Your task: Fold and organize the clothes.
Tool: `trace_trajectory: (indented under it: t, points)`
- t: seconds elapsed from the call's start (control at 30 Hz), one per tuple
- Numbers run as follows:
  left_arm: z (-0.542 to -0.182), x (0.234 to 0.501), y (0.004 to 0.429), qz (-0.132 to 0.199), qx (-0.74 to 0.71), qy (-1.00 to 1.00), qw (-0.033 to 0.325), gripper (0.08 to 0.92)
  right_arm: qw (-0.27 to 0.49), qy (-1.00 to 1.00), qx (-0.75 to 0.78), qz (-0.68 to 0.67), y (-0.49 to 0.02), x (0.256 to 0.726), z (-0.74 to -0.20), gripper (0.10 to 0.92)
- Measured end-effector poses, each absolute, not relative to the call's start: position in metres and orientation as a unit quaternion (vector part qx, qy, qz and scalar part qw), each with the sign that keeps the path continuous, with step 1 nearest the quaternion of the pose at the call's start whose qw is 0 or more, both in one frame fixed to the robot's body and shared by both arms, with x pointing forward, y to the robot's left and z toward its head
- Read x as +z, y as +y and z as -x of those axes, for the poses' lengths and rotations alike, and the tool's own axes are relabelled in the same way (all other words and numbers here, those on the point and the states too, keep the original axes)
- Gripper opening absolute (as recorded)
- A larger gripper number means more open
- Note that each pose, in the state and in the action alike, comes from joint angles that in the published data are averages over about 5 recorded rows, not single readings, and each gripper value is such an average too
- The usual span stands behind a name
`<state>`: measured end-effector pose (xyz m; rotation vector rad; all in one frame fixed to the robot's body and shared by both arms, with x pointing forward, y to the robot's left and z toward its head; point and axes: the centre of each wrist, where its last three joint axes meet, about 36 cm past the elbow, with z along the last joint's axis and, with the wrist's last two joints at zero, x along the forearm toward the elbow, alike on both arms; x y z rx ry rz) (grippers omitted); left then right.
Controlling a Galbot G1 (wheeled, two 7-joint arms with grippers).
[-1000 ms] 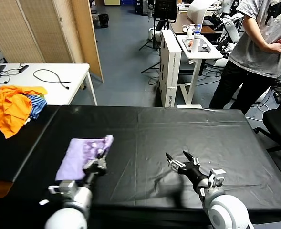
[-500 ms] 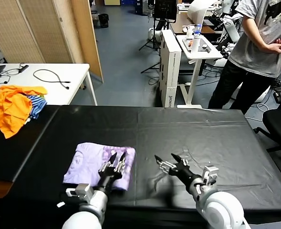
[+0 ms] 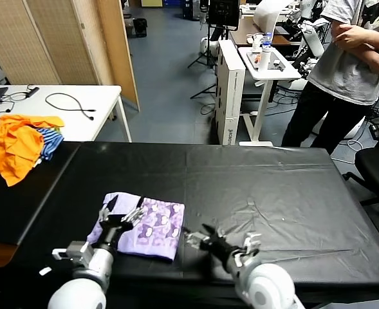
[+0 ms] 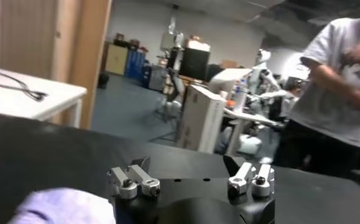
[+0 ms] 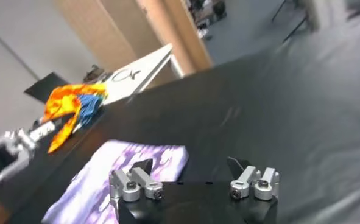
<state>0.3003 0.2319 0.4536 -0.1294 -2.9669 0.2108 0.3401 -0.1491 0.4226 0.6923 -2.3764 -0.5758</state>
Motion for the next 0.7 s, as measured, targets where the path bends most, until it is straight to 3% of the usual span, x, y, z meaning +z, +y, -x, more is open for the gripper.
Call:
trace_trajectory:
  t: [0.17,0.37,0.53,0.6,0.7]
  points:
    - [-0.296,0.454,0.237,0.027,0.065,-0.994,0.081,0.907,0.309,-0.880,-0.226,-0.280,-0.121,0.411,-0.339,0.847]
    - [-0.290,0.454,0.242,0.010,0.062,-0.995,0.080,0.907,0.316,-0.877,-0.227,-0.284,-0.112,0.403,-0.341,0.577]
    - [-0.288,0.455,0.244,0.002,0.061,-0.995,0.079,0.907,0.318,-0.880,-0.219,-0.278,-0.116,0.403,-0.340,0.262]
    - [-0.287,0.454,0.244,0.000,0.062,-0.995,0.079,0.907,0.320,-0.883,-0.212,-0.271,-0.122,0.406,-0.340,0.181]
    - [-0.287,0.452,0.243,-0.002,0.062,-0.995,0.079,0.907,0.323,-0.890,-0.194,-0.257,-0.135,0.411,-0.341,0.154]
